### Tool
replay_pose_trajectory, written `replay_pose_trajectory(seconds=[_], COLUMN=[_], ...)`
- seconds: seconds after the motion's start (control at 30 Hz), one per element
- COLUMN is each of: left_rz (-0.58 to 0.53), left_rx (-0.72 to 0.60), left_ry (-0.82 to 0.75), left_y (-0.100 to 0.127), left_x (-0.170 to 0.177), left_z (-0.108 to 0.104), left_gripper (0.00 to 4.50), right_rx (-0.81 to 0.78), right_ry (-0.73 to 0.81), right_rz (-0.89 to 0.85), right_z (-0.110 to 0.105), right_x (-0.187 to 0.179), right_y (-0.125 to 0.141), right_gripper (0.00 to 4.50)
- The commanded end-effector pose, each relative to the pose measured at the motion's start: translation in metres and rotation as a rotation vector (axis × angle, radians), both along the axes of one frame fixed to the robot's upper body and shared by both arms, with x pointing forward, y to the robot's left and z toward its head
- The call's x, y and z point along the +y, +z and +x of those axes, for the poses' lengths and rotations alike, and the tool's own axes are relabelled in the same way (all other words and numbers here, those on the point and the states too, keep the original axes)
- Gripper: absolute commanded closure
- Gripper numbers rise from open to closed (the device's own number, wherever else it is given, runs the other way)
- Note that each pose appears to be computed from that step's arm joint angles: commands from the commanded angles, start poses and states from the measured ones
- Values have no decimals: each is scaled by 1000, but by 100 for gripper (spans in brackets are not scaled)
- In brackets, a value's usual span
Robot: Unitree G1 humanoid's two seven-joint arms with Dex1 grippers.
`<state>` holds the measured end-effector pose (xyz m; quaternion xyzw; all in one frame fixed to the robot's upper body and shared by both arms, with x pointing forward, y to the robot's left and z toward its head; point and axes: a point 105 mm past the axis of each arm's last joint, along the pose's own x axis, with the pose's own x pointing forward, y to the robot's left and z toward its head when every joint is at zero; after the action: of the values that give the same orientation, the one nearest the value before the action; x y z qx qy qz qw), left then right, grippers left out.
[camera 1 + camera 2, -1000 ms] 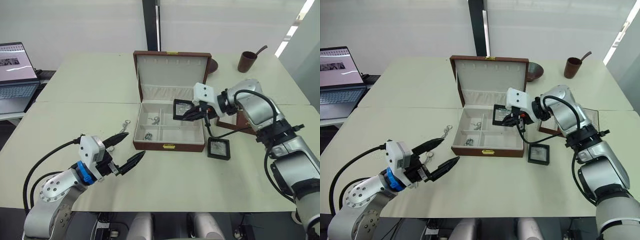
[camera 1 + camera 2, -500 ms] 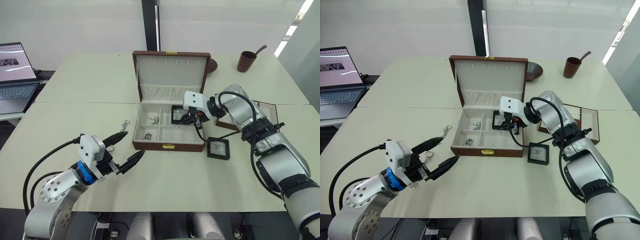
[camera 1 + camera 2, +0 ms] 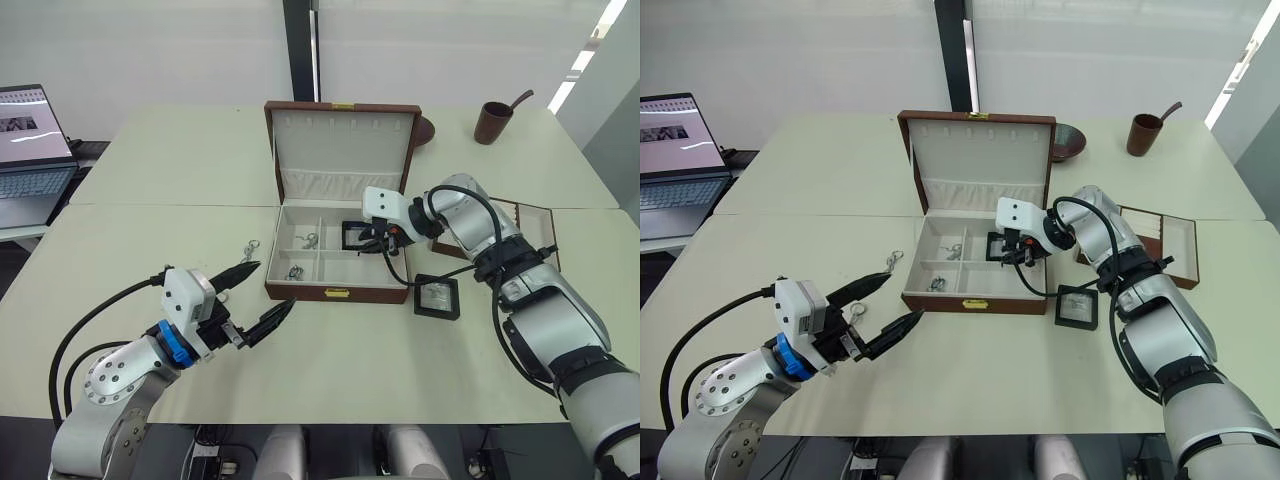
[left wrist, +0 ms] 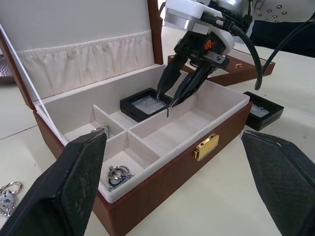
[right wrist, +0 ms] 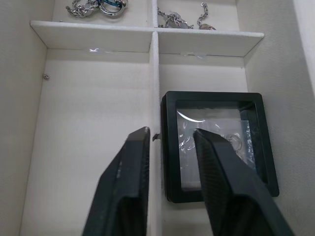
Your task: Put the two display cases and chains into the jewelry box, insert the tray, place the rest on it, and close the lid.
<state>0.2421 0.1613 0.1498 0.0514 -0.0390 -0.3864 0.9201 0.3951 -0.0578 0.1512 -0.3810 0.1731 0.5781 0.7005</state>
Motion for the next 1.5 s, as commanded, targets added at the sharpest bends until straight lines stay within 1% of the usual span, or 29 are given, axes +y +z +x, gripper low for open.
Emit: replay_pose_trajectory(seconds=[0.03, 0.07, 0.1, 0.17, 0.23, 0.27, 0.37, 0.47, 0.63, 0.67, 0.73, 0.83, 0.97, 1.07, 1.17, 1.3, 1.5], left_rz=[-4, -4, -4, -4, -5, -4, -8, -23, -20, -13, 24, 52, 94, 115, 134, 145, 147], left_rx=[-38, -39, -40, -40, -40, -37, -20, 0, 51, 62, 85, 94, 105, 104, 98, 97, 101], left_ry=[-28, -28, -28, -28, -26, -23, 5, 36, 86, 99, 151, 221, 293, 336, 365, 399, 415], left_y=[10, 10, 10, 11, 11, 11, 13, 14, 10, 8, 5, 5, 4, 6, 8, 8, 4], left_x=[-7, -7, -7, -6, -5, -4, 4, 18, 46, 54, 79, 109, 141, 161, 175, 190, 196], left_z=[-2, -2, -1, -1, 0, 1, 7, 11, 15, 15, 17, 19, 19, 21, 24, 25, 25], left_gripper=[0, 0, 0, 0, 0, 0, 0, 0, 0, 0, 0, 0, 0, 0, 0, 0, 0], right_rx=[-50, -49, -47, -41, -36, -30, -13, -11, -37, -33, -36, -46, -27, -7, -10, -17, -17], right_ry=[22, 26, 33, 61, 81, 87, 99, 52, -74, -104, -210, -357, -516, -621, -702, -770, -821], right_rz=[37, 50, 66, 101, 159, 201, 340, 427, 515, 532, 578, 583, 549, 536, 537, 537, 534], right_z=[2, 2, 0, -4, -10, -13, -25, -32, -43, -47, -58, -72, -90, -100, -107, -112, -115], right_x=[5, 5, 6, 5, 5, 3, -13, -38, -85, -96, -130, -170, -211, -235, -252, -266, -274], right_y=[20, 23, 27, 36, 47, 53, 69, 75, 70, 66, 55, 36, 10, -5, -13, -24, -35], right_gripper=[177, 146, 133, 84, 19, 9, 9, 9, 9, 9, 9, 9, 9, 9, 9, 9, 9])
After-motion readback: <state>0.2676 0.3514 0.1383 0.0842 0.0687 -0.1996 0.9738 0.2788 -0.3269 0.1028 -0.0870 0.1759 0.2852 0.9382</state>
